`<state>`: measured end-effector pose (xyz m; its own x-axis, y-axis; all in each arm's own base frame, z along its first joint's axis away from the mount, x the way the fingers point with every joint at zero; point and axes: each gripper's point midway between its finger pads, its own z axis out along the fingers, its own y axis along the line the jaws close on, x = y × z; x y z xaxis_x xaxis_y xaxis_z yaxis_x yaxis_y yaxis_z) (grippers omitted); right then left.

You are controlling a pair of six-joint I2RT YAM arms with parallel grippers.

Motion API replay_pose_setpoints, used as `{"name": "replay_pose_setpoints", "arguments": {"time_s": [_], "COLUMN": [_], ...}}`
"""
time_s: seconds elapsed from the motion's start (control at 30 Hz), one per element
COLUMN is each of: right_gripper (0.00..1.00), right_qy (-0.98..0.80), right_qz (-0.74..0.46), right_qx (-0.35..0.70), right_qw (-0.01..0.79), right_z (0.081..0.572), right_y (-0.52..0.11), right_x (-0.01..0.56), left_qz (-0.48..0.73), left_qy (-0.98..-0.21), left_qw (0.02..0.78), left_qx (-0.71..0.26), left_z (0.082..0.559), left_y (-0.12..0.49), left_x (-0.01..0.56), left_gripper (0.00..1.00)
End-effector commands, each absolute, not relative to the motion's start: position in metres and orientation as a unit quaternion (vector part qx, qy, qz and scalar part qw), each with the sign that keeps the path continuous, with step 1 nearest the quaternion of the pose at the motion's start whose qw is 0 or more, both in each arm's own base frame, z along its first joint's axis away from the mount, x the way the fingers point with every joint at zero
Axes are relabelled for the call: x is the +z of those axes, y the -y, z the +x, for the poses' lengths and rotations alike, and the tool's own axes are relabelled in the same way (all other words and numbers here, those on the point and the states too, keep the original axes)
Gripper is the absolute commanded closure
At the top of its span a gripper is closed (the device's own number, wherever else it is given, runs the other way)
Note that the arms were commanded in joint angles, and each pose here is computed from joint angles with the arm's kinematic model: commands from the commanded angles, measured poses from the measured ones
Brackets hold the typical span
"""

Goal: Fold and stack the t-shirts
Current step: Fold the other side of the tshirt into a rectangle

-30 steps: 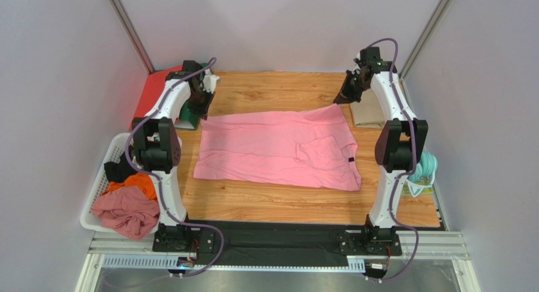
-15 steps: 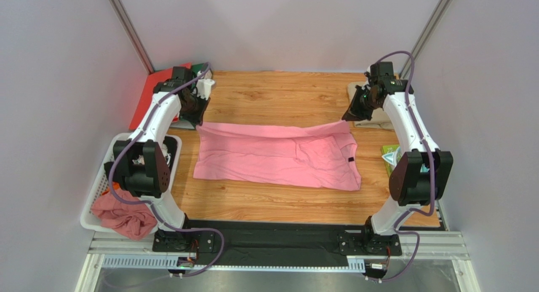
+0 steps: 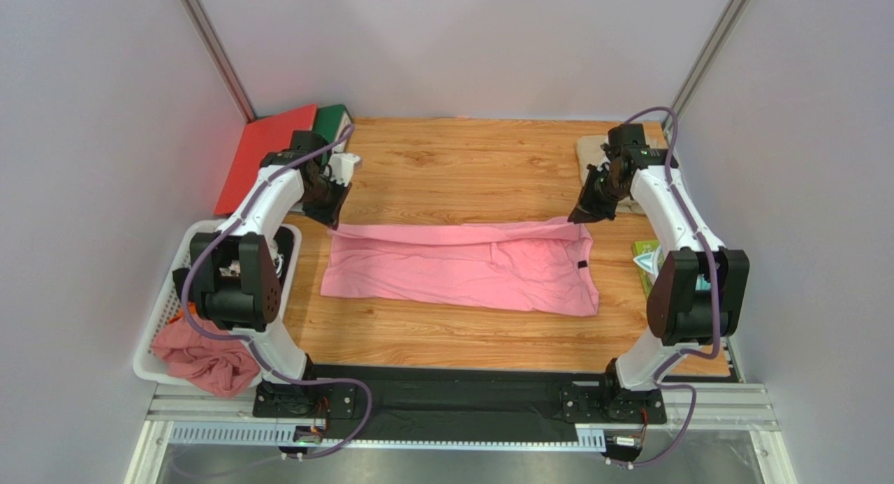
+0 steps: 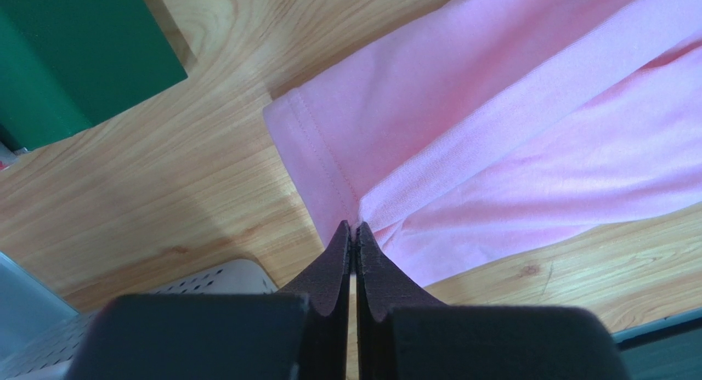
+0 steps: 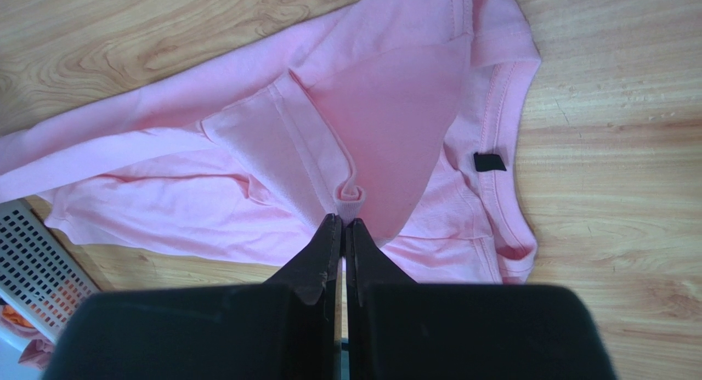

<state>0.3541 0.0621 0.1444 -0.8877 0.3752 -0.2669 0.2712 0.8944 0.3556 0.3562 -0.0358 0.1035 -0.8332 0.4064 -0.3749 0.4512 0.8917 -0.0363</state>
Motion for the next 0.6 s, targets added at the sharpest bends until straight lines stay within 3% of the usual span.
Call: {"name": "replay_pose_setpoints", "arguments": {"time_s": [0.0, 0.23, 0.43, 0.53, 0.57], "right_gripper": [1.00, 1.00, 1.00, 0.99, 0.99], "right_qy": [-0.957, -0.957, -0.965, -0.968, -0.969], "right_qz": [0.169, 0.174, 0.182, 0.191, 0.195], "right_qx": [0.148, 0.149, 0.135, 0.131, 0.130], "right_qw": [0.183, 0.180, 0.129, 0.095, 0.082], "right_z": [0.344, 0.326, 0.297, 0.282, 0.274], "right_y": [-0.057, -0.060, -0.066, -0.069, -0.071], "right_x": [0.148, 0.148, 0.117, 0.094, 0.087], "left_qz": [0.242, 0.242, 0.243, 0.245, 0.246], "left_qy": [-0.942, -0.941, -0.939, -0.941, -0.942], "left_qw": [0.225, 0.227, 0.229, 0.222, 0.215], "left_qx": [-0.060, -0.066, -0.075, -0.076, -0.076], "left_z": [0.364, 0.360, 0.354, 0.349, 0.346], "left_y": [0.038, 0.040, 0.043, 0.042, 0.042], "left_x": [0.124, 0.125, 0.127, 0.123, 0.119], "left_gripper": [1.00, 1.00, 1.00, 0.92, 0.82]}}
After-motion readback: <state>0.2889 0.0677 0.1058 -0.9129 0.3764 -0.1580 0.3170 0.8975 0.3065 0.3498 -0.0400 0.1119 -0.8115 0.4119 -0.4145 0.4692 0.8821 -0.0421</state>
